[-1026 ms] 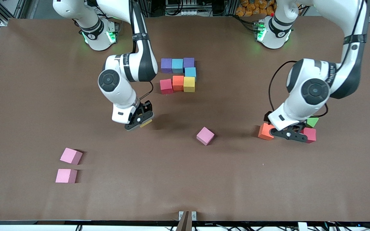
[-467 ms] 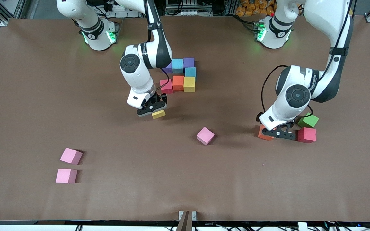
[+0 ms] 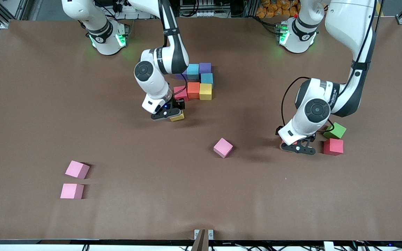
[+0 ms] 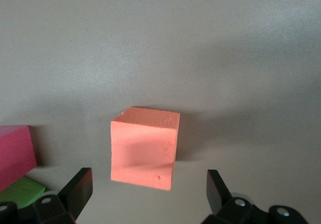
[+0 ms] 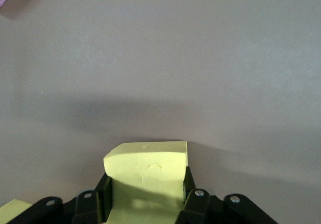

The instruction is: Form number 2 with 11 blocks

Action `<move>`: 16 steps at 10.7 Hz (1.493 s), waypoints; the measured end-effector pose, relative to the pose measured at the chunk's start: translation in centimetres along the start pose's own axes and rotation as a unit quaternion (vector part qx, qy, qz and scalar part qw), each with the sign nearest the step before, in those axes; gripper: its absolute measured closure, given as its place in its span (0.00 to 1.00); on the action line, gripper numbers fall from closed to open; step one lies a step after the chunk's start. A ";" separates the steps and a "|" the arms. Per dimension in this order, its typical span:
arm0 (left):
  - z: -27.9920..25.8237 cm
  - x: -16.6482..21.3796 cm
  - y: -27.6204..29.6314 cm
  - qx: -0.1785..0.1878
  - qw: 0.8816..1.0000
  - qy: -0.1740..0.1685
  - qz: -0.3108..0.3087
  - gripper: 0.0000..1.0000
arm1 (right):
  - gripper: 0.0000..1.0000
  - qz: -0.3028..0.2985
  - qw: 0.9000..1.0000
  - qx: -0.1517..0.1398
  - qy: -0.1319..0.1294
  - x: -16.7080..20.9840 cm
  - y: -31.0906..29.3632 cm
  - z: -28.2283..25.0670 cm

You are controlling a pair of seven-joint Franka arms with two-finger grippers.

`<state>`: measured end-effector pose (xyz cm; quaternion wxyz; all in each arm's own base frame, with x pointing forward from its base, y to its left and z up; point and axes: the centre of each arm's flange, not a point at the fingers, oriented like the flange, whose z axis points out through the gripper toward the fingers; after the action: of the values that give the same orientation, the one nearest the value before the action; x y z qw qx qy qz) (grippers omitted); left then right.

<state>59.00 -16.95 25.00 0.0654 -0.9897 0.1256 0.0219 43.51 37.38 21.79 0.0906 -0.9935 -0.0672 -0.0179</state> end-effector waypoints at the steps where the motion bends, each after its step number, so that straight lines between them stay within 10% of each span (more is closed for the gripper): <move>1: 0.6 0.0 0.0 0.000 1.000 -0.001 0.000 0.00 | 0.44 0.007 1.000 0.000 -0.001 -0.4 -0.5 0.2; 13: 3.8 -0.6 -1.6 0.001 1.000 0.026 0.009 0.00 | 0.44 0.042 0.999 -0.018 0.022 -3.3 -1.8 1.2; 16: 4.6 -0.7 -1.5 -0.001 1.000 0.027 0.008 0.19 | 0.44 0.042 0.999 -0.020 0.024 -4.1 -2.3 1.3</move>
<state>58.54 -14.70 20.67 0.0605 -0.9890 0.1352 -0.0046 39.21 39.35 20.73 0.0733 -0.9963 -0.0226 -0.0390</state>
